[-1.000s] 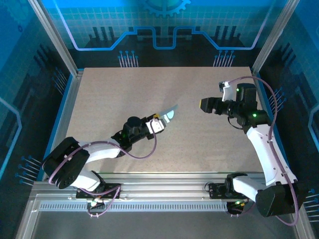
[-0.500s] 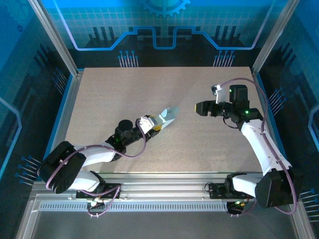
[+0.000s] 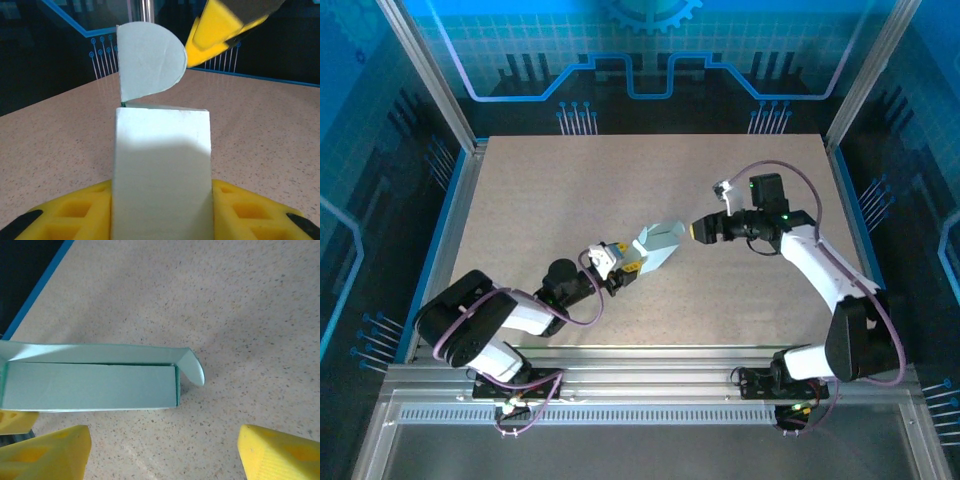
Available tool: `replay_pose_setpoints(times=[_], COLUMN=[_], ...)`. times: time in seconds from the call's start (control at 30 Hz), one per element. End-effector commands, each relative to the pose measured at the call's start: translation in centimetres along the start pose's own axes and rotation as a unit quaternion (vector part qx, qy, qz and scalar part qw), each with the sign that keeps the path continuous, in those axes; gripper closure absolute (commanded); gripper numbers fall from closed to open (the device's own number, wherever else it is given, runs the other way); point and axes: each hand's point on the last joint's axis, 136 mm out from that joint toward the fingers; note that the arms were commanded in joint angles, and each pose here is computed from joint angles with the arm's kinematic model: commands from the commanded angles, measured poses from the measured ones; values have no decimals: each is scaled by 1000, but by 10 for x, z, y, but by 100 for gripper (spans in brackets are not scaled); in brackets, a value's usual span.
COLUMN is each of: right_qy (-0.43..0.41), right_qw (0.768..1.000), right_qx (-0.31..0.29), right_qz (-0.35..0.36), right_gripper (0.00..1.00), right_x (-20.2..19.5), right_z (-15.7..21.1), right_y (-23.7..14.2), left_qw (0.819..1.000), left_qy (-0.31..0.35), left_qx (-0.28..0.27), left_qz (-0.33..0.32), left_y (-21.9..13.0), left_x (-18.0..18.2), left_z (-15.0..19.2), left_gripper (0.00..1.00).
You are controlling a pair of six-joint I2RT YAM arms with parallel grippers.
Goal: Fold the paper box
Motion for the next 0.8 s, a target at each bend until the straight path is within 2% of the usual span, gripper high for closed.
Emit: replay_pose_setpoints(times=[0.0,0.23,0.47,0.77], right_qy=[-39,-37,-71,-72], right_qw=[999,999,996,991], right_qx=[2,13,28,59], right_qz=[-19,-34,-54,-93], right_gripper=[22,22,22,38], right_x=[3,1,1,-7], right_z=[-5,-7,3,5], right_y=[15,29,39,63], left_qw=[999,999,999,999], left_qy=[-10,1,-1,-5], left_qx=[6,9,12,14], left_qz=[34,33,34,34], left_y=[-3,-6,-5,-6], left_x=[-11,-11,-10,-11], left_z=[10,13,15,16], left_gripper=[65,72,71,70])
Point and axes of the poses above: each hand's point on the last joint's axis, 136 mm out from that joint toward the fingers, its own y axis out along the fingers, its own x axis along the line the jaws close on, z = x × y, and after that the axes turned 13 degrees about -y, right-handed
